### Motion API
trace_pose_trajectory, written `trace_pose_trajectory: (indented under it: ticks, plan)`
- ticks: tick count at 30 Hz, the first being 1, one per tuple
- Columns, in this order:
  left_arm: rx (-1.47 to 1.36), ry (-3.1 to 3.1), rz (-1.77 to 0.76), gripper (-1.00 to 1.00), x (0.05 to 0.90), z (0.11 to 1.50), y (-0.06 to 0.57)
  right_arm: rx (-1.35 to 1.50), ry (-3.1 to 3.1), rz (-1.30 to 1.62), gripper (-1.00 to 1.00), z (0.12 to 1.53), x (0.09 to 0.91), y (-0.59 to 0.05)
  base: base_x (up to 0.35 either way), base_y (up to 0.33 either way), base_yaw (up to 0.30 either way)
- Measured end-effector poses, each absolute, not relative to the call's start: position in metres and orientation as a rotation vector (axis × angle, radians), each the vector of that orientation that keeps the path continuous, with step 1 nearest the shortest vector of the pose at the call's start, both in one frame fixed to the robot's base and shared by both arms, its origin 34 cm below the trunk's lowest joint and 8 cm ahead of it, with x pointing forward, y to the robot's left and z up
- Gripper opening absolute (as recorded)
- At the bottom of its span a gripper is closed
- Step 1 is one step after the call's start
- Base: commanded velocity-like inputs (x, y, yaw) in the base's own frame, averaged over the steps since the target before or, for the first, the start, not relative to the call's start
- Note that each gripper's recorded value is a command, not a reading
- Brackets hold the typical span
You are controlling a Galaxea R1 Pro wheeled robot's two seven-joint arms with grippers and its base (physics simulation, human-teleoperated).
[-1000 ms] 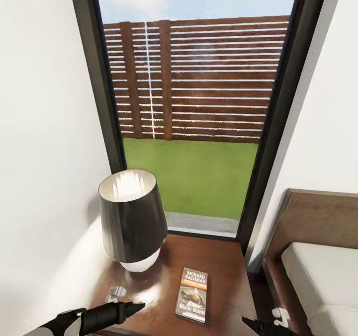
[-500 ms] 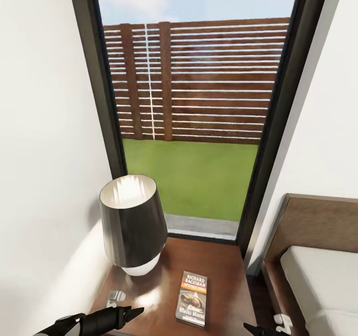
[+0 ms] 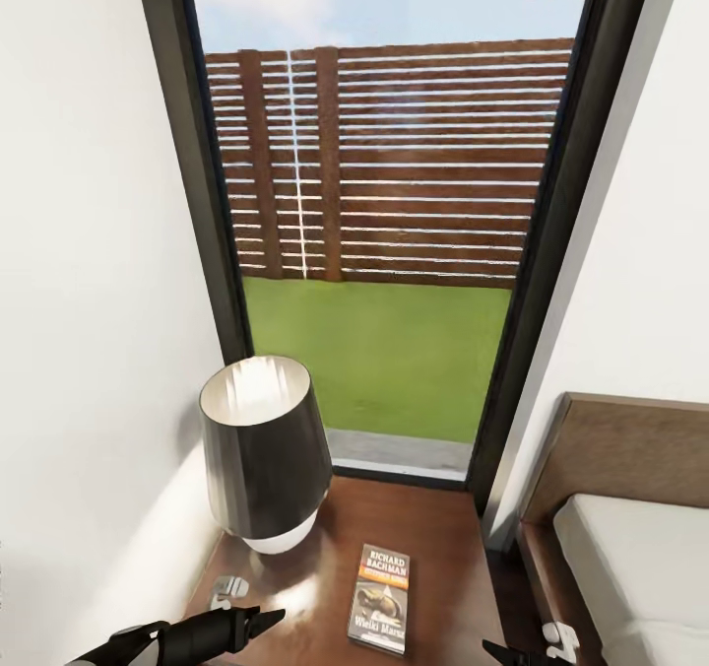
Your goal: In the bedroom, move the book from the bed onto either nightstand, and place the two sandals side by side next to the bed.
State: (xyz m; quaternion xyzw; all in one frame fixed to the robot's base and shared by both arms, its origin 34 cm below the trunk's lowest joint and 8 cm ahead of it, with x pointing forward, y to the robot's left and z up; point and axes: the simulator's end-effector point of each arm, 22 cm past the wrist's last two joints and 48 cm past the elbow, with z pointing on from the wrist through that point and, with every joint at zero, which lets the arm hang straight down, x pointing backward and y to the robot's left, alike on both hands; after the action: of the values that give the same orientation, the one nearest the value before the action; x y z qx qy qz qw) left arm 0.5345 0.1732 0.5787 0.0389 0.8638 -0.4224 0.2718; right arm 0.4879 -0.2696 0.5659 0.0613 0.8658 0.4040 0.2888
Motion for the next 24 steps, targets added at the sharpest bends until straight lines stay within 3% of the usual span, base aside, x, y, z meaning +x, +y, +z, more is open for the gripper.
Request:
trace_pose_trajectory:
  ticks: [24]
  plan:
    - [0.072, 2.386, -1.081, 1.0, 0.521, 0.6, 0.175, 0.178, 2.325, 1.08, 1.0, 0.604, 0.485, -0.27, 0.0, 0.0, 0.0]
